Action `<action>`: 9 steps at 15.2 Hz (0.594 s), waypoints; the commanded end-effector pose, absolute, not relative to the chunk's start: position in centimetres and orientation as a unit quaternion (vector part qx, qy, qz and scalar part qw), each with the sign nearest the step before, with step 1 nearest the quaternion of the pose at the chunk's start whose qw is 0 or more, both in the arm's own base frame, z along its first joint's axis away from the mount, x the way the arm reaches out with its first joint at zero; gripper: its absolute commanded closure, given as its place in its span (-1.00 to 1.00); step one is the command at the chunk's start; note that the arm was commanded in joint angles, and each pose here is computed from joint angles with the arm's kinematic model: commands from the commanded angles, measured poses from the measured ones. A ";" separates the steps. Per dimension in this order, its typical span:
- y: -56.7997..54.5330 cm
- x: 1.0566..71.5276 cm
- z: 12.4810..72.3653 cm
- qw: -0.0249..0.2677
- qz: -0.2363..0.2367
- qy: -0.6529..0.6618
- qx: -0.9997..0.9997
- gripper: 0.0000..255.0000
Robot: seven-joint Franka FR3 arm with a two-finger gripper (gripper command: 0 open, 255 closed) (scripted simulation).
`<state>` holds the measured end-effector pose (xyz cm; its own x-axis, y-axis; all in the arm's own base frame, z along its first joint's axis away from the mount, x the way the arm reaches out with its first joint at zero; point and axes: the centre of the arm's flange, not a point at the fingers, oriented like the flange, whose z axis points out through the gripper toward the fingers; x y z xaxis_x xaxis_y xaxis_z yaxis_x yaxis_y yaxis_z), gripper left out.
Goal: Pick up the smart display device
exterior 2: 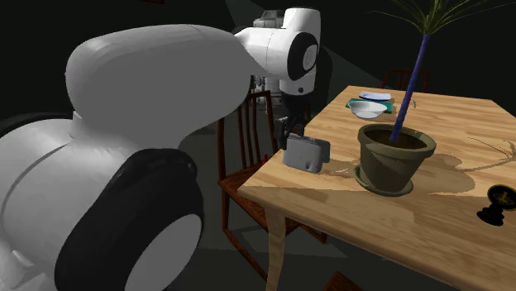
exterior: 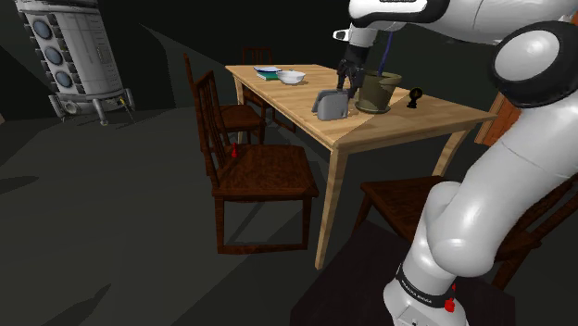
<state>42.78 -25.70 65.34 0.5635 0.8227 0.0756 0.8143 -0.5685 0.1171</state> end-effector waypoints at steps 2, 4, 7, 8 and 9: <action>-28.2 45.9 66.3 0.039 0.061 0.514 0.855 -1.00; -29.6 48.1 66.7 0.040 0.062 0.544 0.836 -1.00; -29.6 48.1 65.6 0.040 0.062 0.544 0.835 -1.00; -29.6 48.1 65.1 0.040 0.062 0.544 0.835 -1.00; -29.6 48.1 64.6 0.040 0.062 0.544 0.835 -1.00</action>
